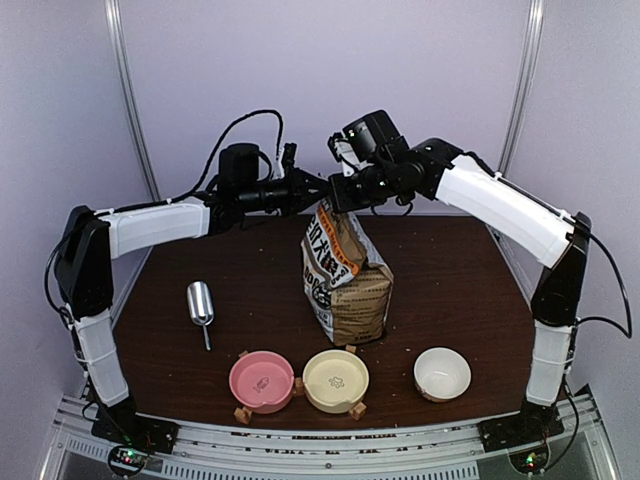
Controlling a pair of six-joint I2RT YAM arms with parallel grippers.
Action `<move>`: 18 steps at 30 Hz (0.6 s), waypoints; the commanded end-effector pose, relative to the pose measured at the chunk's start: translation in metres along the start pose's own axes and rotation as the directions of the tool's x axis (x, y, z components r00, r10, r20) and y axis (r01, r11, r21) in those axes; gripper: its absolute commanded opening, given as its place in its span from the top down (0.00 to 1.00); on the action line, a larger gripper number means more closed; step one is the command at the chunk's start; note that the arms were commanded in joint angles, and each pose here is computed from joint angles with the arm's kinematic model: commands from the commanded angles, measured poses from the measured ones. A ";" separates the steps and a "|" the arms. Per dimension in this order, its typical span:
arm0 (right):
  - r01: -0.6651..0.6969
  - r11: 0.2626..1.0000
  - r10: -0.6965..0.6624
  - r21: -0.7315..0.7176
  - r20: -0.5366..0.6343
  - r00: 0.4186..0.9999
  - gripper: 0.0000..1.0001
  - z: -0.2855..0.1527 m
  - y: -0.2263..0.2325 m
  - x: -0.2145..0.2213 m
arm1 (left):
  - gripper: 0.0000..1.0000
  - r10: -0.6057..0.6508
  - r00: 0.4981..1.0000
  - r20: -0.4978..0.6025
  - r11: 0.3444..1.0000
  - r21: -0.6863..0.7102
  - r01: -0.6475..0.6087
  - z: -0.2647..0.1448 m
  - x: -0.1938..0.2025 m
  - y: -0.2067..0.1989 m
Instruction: Serve the pet food
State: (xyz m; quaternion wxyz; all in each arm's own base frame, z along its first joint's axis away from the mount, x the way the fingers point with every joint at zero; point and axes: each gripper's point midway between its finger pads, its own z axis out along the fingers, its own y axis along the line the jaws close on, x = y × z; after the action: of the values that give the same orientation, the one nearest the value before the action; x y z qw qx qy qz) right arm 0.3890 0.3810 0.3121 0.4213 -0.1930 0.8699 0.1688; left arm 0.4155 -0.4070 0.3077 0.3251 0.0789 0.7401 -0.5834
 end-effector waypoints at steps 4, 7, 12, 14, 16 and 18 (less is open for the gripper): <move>0.013 1.000 -0.013 -0.023 0.013 1.000 0.86 -0.029 -0.004 -0.006 | 1.00 0.021 0.999 0.031 0.996 0.082 -0.023 0.004 -0.013 -0.015; 0.011 1.000 -0.011 0.002 0.039 0.999 0.74 -0.038 -0.009 -0.014 | 1.00 0.021 0.999 0.045 0.997 0.076 -0.024 0.001 -0.015 -0.015; 0.012 0.998 -0.017 0.065 0.074 0.997 0.70 -0.050 -0.020 -0.026 | 1.00 0.040 0.997 0.060 0.998 0.041 -0.042 -0.004 -0.017 -0.014; 0.022 0.997 -0.028 0.080 0.072 0.997 0.73 -0.049 -0.022 -0.028 | 1.00 0.049 0.997 0.063 0.998 0.031 -0.051 -0.005 -0.018 -0.014; 0.034 0.996 -0.039 0.087 0.055 0.998 0.75 -0.043 -0.022 -0.026 | 1.00 0.054 0.997 0.062 0.998 0.029 -0.056 -0.006 -0.019 -0.015; 0.042 0.996 -0.045 0.082 0.039 0.998 0.76 -0.038 -0.020 -0.023 | 1.00 0.058 0.996 0.062 0.998 0.028 -0.060 -0.007 -0.019 -0.017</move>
State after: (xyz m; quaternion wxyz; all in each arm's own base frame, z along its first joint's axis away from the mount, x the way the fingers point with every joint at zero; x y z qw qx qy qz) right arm 0.3824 0.3554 0.3472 0.4466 -0.1903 0.8616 0.1483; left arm 0.4186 -0.4079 0.3095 0.3274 0.0761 0.7339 -0.5903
